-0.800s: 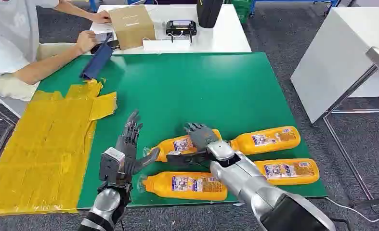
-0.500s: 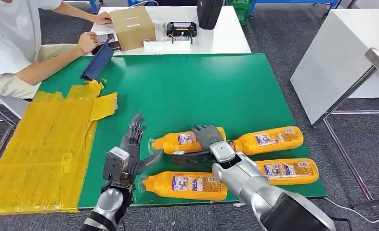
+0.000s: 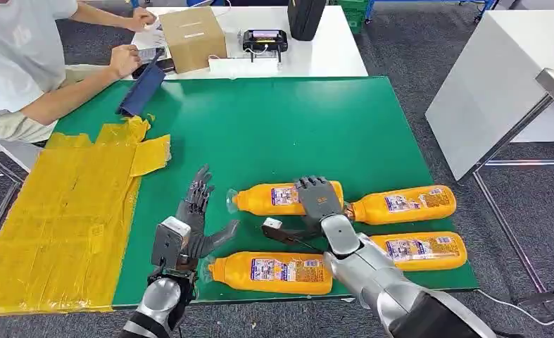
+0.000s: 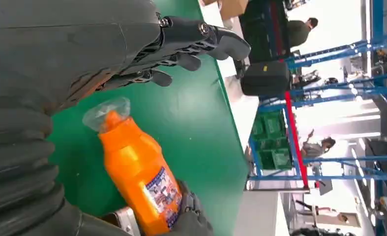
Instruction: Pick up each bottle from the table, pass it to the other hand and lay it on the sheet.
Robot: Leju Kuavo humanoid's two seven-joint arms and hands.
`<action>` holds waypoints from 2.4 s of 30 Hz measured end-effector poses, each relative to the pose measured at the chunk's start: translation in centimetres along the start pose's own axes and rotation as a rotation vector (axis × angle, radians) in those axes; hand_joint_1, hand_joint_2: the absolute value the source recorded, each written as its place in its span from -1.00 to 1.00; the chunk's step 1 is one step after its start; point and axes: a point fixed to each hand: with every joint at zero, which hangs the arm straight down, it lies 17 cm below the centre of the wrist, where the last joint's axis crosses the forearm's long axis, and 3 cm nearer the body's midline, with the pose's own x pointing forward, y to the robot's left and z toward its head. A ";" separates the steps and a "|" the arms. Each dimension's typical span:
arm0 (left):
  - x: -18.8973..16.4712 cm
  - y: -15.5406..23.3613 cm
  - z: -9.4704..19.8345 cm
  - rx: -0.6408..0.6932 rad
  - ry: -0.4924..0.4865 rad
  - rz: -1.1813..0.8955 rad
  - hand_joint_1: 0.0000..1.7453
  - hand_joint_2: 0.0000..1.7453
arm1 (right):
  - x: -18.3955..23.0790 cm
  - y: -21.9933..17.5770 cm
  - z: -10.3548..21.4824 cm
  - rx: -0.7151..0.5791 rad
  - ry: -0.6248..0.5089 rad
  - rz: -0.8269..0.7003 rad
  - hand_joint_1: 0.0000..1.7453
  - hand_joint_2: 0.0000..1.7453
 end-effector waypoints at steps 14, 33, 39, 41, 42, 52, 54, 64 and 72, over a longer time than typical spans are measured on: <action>-0.1 -0.3 2.8 -0.018 0.019 0.013 -1.00 1.00 | -5.1 -19.3 6.5 -0.800 0.056 -0.732 1.00 1.00; 0.3 0.0 4.2 -0.021 0.023 -0.011 -1.00 1.00 | -5.3 -16.8 9.0 -0.748 0.149 -1.165 1.00 1.00; 0.5 -0.1 4.3 -0.032 0.020 -0.002 -1.00 1.00 | -1.9 -15.9 8.0 -0.617 0.046 -1.277 1.00 1.00; 0.5 -0.2 4.3 -0.040 0.019 0.003 -1.00 1.00 | -0.1 -15.6 7.7 -0.557 -0.006 -1.304 1.00 1.00; 0.7 -0.3 4.3 -0.045 0.016 0.011 -1.00 1.00 | 1.1 -15.4 7.5 -0.524 -0.038 -1.310 1.00 1.00; 2.0 -0.9 3.6 -0.071 -0.017 0.034 -1.00 1.00 | 7.8 -14.2 7.6 -0.382 -0.169 -1.285 1.00 1.00; 2.1 -0.9 3.6 -0.073 -0.018 0.035 -1.00 1.00 | 8.1 -14.1 7.6 -0.374 -0.173 -1.284 1.00 1.00; 2.5 -1.0 3.3 -0.077 -0.027 0.054 -1.00 1.00 | 12.0 -12.8 8.0 -0.284 -0.251 -1.194 1.00 1.00; 3.1 -1.0 2.6 -0.086 -0.037 0.094 -1.00 1.00 | 17.8 -10.3 9.3 -0.180 -0.357 -1.053 1.00 1.00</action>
